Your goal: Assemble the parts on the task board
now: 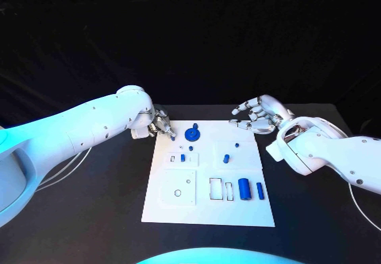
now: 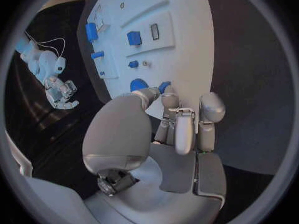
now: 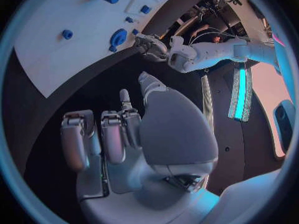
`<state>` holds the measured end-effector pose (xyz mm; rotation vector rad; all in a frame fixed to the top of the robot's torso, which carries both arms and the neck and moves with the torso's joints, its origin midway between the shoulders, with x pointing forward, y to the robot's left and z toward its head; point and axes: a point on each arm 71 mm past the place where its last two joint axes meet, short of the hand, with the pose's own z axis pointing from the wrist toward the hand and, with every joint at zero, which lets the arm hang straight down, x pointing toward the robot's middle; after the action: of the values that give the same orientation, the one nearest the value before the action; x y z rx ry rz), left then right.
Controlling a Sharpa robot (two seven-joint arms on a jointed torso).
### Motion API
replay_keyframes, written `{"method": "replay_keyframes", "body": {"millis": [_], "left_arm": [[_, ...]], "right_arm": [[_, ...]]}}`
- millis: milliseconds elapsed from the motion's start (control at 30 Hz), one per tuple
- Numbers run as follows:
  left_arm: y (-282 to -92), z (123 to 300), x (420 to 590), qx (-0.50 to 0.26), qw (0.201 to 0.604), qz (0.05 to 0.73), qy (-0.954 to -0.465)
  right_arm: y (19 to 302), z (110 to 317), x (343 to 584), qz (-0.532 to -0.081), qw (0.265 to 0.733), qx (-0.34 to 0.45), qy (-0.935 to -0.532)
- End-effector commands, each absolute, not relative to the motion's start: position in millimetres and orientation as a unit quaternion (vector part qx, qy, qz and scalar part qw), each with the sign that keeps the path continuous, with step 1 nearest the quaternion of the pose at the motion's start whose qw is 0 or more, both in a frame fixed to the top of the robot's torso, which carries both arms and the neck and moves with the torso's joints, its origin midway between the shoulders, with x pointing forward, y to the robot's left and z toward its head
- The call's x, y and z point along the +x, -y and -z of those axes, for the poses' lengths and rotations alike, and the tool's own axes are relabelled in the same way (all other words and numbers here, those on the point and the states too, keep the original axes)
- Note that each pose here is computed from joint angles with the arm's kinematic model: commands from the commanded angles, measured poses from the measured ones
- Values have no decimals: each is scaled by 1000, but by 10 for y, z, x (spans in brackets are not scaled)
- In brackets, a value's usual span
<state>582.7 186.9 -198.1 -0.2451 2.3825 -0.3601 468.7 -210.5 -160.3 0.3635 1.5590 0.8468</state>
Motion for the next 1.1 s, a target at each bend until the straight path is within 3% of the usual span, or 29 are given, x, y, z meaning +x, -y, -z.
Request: {"method": "replay_keyframes", "body": {"millis": [33,600,1100], "left_arm": [[-1865,2018,5806,-90,344,140,-924],[-1923,2024,5803,-104,341,150,-922],[-1941,1969,5809,-157,357,224,-893]], "right_arm": [[2096,1599,4682,-369,618,150,-677],[2101,1602,4689,-369,619,150,-677],[2107,1603,4694,-368,619,151,-677]]}}
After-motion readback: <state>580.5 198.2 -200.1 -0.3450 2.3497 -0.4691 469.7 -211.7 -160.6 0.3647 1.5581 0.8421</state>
